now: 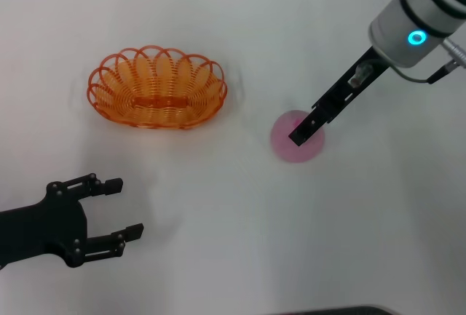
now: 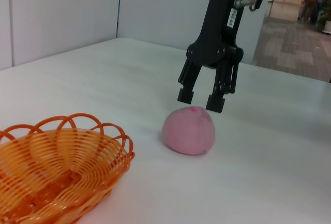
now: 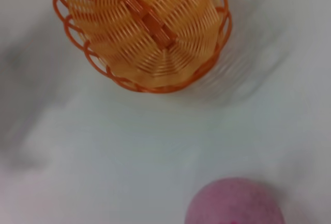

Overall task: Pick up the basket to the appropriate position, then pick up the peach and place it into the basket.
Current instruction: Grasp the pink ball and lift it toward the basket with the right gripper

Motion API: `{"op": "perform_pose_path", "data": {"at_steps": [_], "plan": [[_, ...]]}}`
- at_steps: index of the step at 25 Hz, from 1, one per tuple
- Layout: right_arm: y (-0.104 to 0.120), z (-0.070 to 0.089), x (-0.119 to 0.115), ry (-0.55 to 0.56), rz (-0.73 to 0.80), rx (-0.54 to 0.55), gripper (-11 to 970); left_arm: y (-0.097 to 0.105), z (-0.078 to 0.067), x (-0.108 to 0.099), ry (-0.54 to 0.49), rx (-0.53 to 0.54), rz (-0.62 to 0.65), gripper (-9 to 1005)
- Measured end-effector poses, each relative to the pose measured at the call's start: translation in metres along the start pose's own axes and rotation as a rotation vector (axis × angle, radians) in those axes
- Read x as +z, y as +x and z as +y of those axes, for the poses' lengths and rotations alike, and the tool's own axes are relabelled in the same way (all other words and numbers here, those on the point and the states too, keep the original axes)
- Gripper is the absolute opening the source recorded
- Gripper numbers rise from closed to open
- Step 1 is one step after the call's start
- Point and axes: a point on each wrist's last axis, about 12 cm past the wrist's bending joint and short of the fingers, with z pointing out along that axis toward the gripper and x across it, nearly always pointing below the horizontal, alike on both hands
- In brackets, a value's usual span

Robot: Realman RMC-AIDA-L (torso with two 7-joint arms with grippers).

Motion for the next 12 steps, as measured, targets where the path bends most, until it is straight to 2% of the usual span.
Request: {"op": "perform_pose_path", "data": {"at_steps": [12], "plan": [[-0.004,0.005,0.013,0.026,0.018,-0.022,925,0.001,-0.001,0.001,0.004,-0.004,-0.003,790]]}}
